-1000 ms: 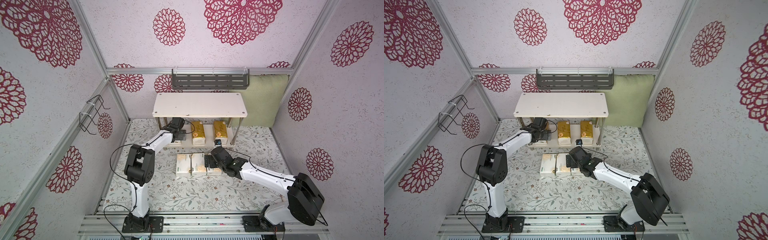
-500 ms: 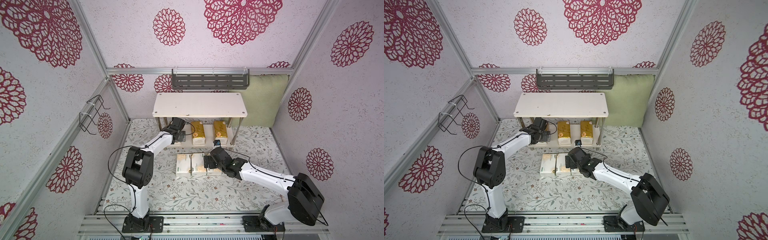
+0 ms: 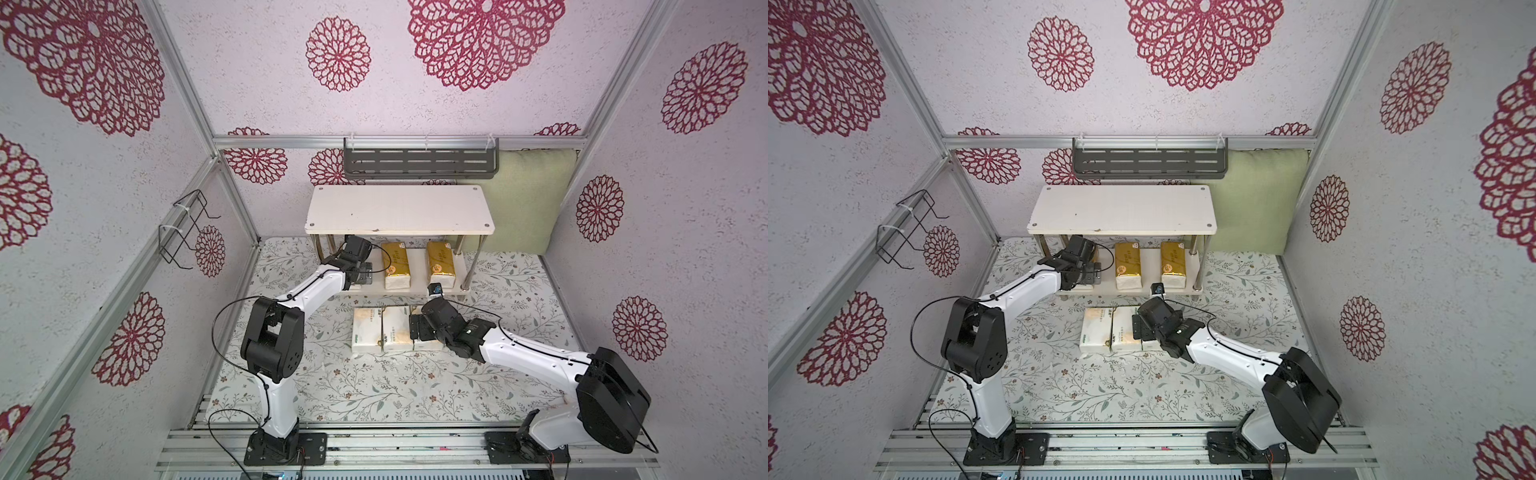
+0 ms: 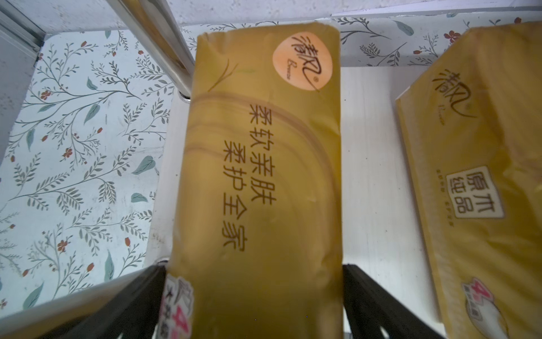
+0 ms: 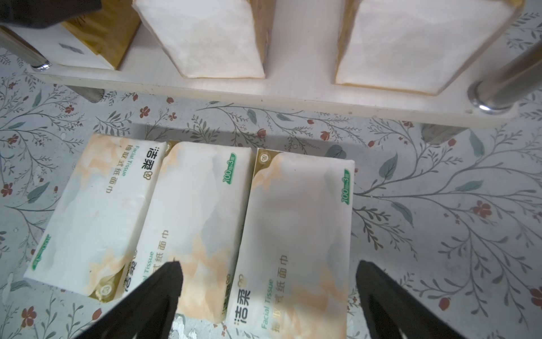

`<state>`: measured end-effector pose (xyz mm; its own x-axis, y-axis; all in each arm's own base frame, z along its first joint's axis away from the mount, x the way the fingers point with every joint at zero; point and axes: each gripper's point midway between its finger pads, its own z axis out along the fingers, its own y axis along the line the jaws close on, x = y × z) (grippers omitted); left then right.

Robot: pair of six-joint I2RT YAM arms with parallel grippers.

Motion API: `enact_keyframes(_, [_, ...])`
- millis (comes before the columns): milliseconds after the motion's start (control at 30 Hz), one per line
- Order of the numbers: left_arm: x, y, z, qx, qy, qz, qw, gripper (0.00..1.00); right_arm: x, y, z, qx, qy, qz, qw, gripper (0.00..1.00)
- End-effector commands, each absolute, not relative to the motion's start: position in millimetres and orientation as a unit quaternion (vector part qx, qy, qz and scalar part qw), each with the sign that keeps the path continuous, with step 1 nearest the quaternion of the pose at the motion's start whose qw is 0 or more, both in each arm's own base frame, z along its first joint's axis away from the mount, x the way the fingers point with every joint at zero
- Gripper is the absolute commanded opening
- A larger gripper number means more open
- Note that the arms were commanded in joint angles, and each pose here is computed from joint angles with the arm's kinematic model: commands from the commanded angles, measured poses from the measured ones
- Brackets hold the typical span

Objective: Place the tissue boxes on the shelf by color
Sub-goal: Place a box of tissues on the shelf, then adjust the box of tissues on the shelf.

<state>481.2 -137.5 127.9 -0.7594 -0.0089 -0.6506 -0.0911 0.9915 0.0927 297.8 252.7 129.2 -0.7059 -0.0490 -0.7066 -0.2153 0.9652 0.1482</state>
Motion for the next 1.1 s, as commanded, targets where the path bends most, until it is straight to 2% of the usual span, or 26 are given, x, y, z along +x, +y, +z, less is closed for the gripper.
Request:
enact_keyframes(0, [476,-142,140,-0.03,0.933,0.048,0.356,0.99,300,251,147,-0.059,0.908,0.117,0.398,0.99])
enact_keyframes(633, [470,-141,144,-0.033,0.932,0.042,0.358,0.99,299,252,144,-0.06,0.908,0.116,0.397,0.99])
enact_keyframes(1067, [451,-149,150,-0.017,0.932,0.05,0.36,0.99,300,253,142,-0.061,0.909,0.117,0.396,0.99])
